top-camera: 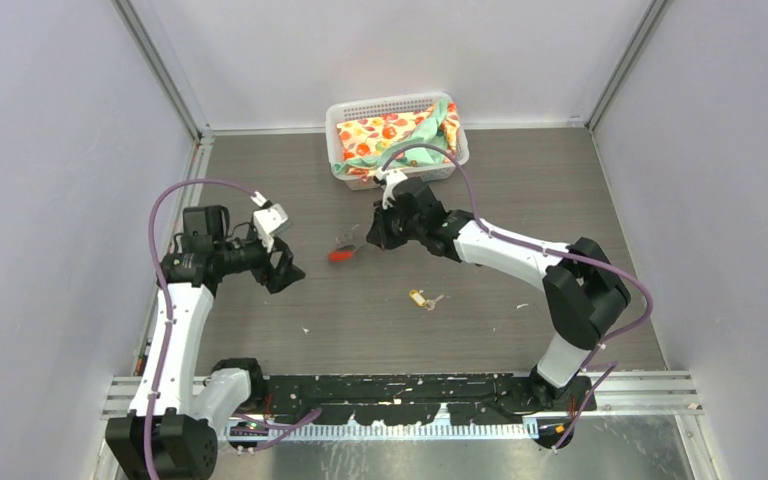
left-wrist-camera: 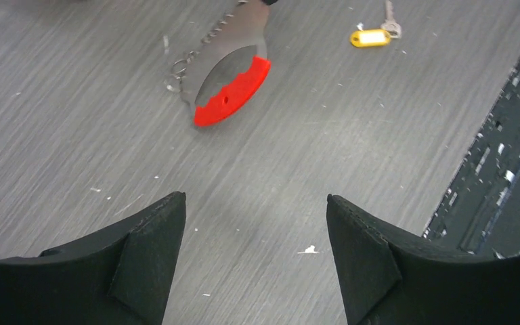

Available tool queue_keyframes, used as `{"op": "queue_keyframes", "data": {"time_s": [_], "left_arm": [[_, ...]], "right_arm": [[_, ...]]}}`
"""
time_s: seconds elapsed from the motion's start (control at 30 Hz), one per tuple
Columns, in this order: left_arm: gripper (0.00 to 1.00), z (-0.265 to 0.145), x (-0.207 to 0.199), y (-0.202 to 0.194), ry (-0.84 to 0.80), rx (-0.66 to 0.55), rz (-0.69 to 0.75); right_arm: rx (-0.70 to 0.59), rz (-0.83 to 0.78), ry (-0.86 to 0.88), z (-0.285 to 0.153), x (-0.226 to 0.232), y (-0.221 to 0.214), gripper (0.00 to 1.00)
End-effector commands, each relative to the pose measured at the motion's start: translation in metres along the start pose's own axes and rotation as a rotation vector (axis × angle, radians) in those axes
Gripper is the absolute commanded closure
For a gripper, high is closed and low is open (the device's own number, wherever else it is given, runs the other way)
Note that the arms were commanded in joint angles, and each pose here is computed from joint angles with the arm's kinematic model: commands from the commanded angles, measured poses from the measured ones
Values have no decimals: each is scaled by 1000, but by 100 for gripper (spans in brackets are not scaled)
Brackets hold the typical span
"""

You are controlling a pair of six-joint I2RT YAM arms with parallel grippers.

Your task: Put the keys on the keyring

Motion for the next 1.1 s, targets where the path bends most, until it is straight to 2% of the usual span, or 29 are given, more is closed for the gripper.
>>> {"op": "queue_keyframes", "data": {"time_s": [0.0, 0.2, 0.4, 0.6, 0.77, 1.07], "left_arm": [[24, -3, -21, 2, -123, -8, 100], [28, -5, -34, 11, -147, -38, 198], [34, -10, -45, 24, -155, -91, 263], [41, -20, -64, 26, -246, -88, 221], [41, -34, -87, 33, -345, -137, 188], [32, -55, -118, 66, -496, -286, 53]], "right_arm": [[-110, -6, 116, -22, 39, 22, 99], [-138, -45, 183, -37, 77, 27, 99], [-161, -171, 275, -60, 118, 26, 99], [-229, -251, 470, -99, 142, 27, 99], [-354, -281, 629, -130, 156, 33, 99], [-413, -358, 726, -155, 173, 46, 99]]}}
Point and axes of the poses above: each gripper's point midway between its finger pads, its own z axis out along the fingers, its own x axis along the line the jaws close on, y = z × x, the point moved 7 cm from there along -z, back along the fingers, and after that the axes turned 4 degrees about -z, right-handed, at the moved point
